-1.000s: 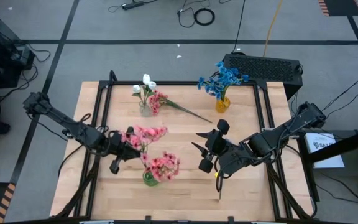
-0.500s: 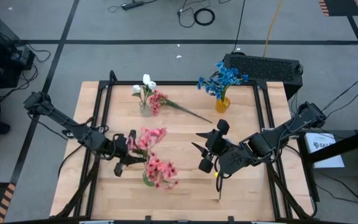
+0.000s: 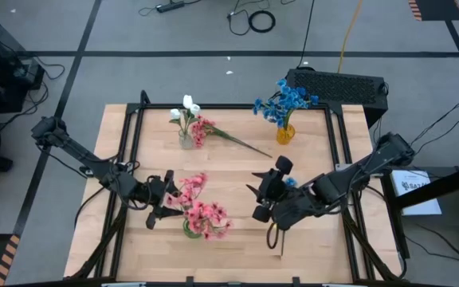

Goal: Sort flowers into vase by color
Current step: Put the bottom pink flowers into the green vase, then put the pink flowers into the green vase

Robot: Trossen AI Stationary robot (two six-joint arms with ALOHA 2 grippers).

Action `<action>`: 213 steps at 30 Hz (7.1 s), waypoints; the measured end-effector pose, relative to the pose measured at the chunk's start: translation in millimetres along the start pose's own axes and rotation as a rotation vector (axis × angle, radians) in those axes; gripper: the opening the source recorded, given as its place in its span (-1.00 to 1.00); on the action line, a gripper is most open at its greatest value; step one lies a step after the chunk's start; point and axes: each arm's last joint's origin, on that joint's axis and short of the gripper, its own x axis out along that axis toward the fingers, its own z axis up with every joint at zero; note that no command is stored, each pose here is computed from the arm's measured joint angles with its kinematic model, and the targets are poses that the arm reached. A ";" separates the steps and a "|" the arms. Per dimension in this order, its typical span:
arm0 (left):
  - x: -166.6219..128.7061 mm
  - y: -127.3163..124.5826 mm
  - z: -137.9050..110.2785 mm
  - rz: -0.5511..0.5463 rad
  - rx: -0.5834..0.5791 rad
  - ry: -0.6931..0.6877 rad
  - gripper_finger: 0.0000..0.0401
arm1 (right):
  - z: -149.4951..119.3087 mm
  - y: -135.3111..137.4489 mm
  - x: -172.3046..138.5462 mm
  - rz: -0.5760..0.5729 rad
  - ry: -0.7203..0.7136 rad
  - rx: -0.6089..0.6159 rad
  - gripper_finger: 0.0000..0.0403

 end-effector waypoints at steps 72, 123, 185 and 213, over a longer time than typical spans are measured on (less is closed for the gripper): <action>-55.7 7.6 29.6 -0.034 0.100 -0.177 0.34 | -127.7 -160.1 294.2 0.116 0.497 -0.175 -0.04; -55.7 6.7 29.5 -0.066 0.101 -0.174 0.34 | -55.4 -80.7 127.9 0.120 0.596 0.346 -1.00; 3.3 -44.3 100.1 -0.093 0.313 -0.531 0.34 | 42.2 55.2 -45.6 0.310 -0.828 0.147 -1.00; 89.6 -79.6 167.5 0.065 0.461 -0.490 0.34 | 62.6 91.1 -28.6 0.203 -0.777 0.013 -1.00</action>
